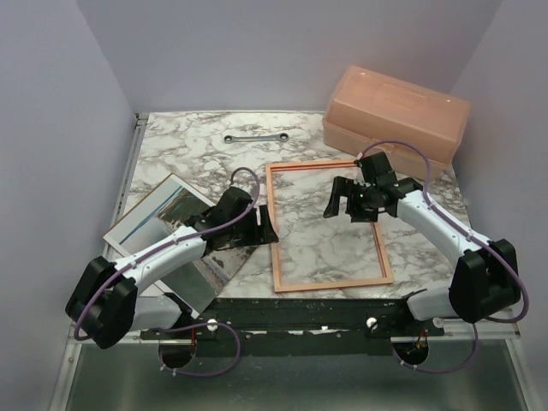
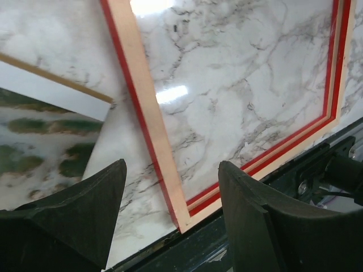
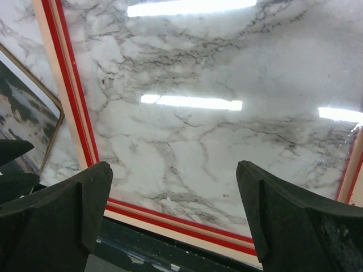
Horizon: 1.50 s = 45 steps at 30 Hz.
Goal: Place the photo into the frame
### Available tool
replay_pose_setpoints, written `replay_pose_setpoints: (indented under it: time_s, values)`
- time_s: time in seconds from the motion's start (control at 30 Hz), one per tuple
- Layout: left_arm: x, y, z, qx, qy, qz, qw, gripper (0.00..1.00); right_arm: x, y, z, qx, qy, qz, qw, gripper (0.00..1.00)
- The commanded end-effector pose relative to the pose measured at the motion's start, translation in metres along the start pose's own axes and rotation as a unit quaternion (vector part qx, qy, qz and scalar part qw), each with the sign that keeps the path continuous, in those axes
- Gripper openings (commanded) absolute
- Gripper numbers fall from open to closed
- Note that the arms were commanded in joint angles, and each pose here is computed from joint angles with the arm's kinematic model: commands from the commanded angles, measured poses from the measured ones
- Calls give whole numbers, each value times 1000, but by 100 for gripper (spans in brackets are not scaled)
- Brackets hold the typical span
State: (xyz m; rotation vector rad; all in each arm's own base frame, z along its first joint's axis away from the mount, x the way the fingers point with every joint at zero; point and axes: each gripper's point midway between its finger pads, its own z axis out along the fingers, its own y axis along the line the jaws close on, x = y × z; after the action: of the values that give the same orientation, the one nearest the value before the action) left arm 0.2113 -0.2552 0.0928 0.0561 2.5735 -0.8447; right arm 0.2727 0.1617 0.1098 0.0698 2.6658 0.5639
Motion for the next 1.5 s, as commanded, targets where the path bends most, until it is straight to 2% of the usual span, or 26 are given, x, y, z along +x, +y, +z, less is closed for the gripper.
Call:
replay_pose_setpoints:
  time_s: [0.0,0.17,0.3,0.6,0.7,0.83,1.03,1.47]
  values:
    - [-4,26,-14,-1,-25,-35,999,68,-31,0,5,29,-42,-8,999,100]
    - [-2,51,-24,-14,-41,-51,998,67,-77,-33,14,144,-109,-7,983,100]
    - [-2,58,-29,-22,-48,-52,997,67,-111,-43,25,190,-142,-14,971,100]
    - [-2,64,-32,-34,-51,-47,997,67,-151,-65,68,248,-146,-28,957,100]
    - [-2,65,-31,-37,-48,-46,997,67,-152,-73,86,252,-135,-28,958,100]
    - [0,68,-29,-41,-43,-45,997,67,-149,-87,105,200,-107,13,974,100]
    - [0,69,-27,-43,-43,-46,997,66,-143,-90,115,152,-98,29,983,100]
    - [-4,67,-36,-47,-52,-42,997,66,-123,-89,129,132,-63,36,989,100]
